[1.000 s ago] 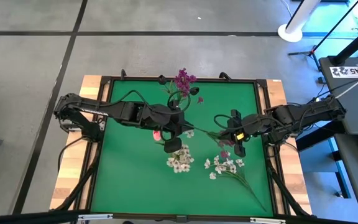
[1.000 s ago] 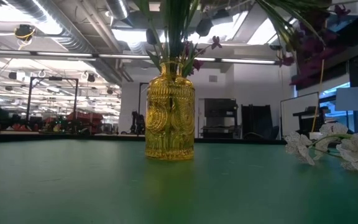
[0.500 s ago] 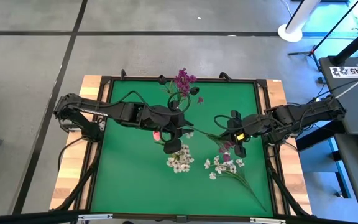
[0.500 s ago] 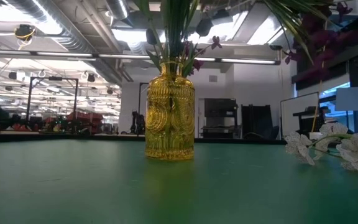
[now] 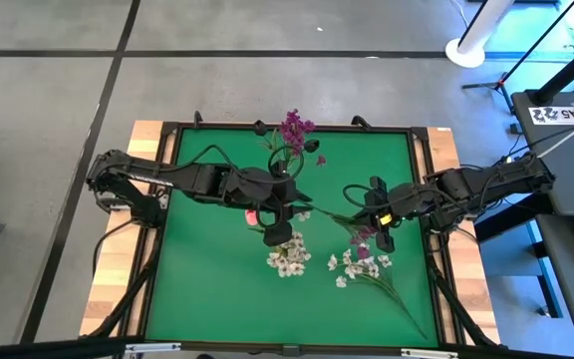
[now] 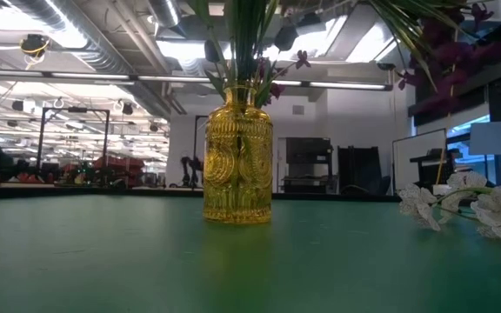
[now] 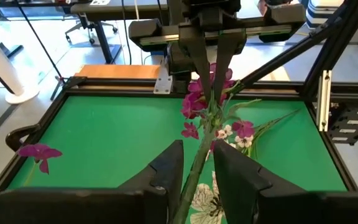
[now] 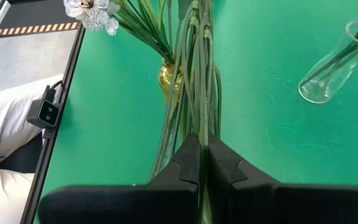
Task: Sort flowers into vase by color
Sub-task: Put the purple flower into the transparent vase
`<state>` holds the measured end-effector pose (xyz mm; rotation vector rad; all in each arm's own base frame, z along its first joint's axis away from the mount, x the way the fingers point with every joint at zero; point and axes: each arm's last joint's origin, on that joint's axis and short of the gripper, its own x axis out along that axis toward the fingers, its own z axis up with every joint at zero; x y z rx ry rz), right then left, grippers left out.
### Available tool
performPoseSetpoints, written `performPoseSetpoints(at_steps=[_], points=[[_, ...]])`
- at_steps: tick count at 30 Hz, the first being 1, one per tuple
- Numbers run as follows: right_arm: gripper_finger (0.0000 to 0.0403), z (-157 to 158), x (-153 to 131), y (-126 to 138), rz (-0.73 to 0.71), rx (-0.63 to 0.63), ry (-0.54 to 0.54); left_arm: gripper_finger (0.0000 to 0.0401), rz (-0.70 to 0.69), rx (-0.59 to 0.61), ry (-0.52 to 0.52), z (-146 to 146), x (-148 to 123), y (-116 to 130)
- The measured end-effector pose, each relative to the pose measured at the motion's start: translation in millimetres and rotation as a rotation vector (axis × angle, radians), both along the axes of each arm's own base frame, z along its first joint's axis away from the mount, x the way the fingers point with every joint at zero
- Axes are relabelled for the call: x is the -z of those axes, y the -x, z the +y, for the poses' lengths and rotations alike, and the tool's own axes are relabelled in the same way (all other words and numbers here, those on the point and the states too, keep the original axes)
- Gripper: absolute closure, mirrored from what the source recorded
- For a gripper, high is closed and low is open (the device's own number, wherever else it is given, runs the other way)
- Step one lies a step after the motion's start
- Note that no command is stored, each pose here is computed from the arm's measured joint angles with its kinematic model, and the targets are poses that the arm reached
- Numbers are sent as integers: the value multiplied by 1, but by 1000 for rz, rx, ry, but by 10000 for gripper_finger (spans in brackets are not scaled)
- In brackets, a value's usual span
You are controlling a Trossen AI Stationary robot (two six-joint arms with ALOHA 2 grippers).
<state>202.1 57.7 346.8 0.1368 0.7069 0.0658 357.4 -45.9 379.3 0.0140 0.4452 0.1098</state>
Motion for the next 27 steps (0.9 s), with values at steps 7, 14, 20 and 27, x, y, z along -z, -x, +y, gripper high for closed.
performPoseSetpoints(at_steps=[7,14,20,27], points=[[398,0,0,0,0,0,0,336,5,1,-1,0,0,0],[398,0,0,0,0,0,0,343,41,-7,-10,1,4,2],[398,0,0,0,2,3,2,391,43,-20,-18,0,4,2],[398,0,0,0,1,3,2,396,40,-28,-22,1,3,2]])
